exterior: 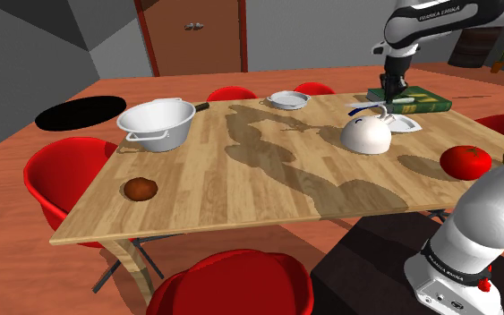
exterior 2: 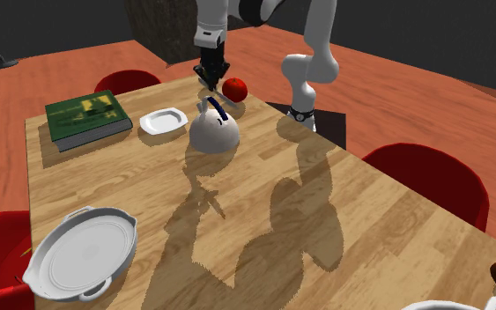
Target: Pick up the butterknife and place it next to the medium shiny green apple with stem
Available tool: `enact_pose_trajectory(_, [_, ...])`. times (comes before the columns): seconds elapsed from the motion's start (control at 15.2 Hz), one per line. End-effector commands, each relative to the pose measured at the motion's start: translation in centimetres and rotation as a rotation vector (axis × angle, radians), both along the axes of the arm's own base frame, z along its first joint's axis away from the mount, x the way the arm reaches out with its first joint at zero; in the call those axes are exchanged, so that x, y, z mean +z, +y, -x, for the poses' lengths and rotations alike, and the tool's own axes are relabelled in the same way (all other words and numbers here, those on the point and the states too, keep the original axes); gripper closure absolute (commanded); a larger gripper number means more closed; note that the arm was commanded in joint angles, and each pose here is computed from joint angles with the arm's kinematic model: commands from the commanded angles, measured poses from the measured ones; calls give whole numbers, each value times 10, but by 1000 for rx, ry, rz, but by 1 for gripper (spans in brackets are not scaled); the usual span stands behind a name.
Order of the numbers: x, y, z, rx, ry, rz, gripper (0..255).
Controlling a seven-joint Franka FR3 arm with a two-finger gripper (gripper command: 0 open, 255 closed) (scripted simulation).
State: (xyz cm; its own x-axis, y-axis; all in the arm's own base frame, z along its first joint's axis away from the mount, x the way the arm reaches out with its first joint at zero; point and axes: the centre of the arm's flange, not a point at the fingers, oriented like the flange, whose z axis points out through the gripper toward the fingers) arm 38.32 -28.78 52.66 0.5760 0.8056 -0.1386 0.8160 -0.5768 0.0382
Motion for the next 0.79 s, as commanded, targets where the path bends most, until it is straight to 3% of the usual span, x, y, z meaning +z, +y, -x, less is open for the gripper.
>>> enact_pose_trajectory(0.0, [2, -11, 24, 0, 0, 0, 255])
enact_pose_trajectory(0.73, [2, -65, 159, 0, 0, 0, 255])
